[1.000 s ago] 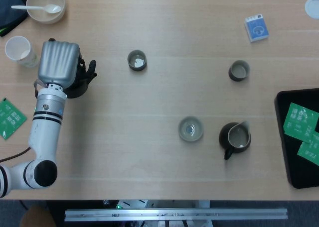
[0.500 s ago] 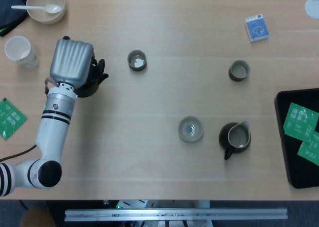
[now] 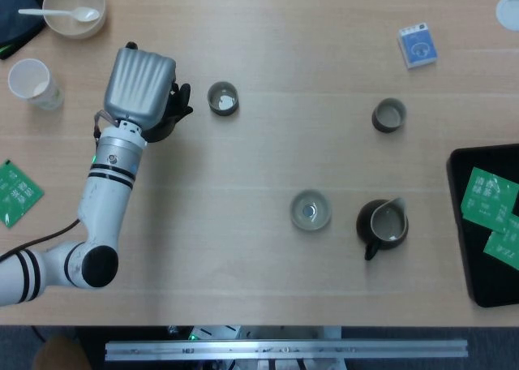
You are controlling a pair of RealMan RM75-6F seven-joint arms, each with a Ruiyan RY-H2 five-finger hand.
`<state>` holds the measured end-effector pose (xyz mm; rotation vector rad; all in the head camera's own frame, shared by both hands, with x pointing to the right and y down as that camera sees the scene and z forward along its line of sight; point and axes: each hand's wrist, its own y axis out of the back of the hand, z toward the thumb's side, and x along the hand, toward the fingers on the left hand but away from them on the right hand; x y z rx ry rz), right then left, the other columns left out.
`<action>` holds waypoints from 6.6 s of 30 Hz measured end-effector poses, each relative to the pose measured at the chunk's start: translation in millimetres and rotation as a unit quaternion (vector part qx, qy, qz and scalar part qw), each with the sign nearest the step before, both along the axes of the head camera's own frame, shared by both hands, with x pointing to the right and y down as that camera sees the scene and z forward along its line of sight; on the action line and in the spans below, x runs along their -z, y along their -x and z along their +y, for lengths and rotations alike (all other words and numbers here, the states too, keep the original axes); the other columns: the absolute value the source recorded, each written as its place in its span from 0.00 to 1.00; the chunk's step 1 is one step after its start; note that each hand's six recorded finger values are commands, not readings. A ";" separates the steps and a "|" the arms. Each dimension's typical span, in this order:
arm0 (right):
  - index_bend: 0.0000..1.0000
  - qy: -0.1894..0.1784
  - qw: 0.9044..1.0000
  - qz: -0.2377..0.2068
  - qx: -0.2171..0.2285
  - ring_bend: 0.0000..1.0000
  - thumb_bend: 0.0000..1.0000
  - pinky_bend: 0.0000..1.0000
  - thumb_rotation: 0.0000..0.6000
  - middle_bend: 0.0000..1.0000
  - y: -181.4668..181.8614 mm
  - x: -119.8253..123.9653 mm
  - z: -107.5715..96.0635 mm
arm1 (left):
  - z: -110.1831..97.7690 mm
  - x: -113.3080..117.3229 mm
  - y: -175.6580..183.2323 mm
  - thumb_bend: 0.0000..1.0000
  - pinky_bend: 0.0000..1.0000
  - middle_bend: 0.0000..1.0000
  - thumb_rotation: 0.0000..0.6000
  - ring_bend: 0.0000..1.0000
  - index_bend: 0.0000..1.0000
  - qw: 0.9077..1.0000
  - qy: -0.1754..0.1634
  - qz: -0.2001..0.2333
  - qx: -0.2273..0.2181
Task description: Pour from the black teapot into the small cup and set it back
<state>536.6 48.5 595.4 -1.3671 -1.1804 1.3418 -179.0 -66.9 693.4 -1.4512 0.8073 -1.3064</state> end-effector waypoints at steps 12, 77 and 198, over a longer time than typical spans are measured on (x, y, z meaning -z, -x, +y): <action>0.26 0.002 1.000 0.001 -0.003 0.19 0.43 0.13 1.00 0.31 -1.9 0.0 0.2 | -17.2 -24.1 -10.0 0.44 0.45 1.00 0.65 0.94 0.97 1.000 0.011 -0.013 0.009; 0.26 0.002 1.000 0.002 -0.026 0.19 0.43 0.13 1.00 0.31 -19.4 -0.1 6.7 | -33.0 -55.9 -58.3 0.44 0.45 1.00 0.83 0.94 0.96 0.994 -0.029 -0.101 -0.029; 0.26 0.011 1.000 0.000 0.002 0.19 0.43 0.13 1.00 0.31 14.1 -4.5 1.3 | 85.6 -69.0 85.7 0.44 0.31 0.34 0.33 0.21 0.39 0.981 0.115 0.143 0.068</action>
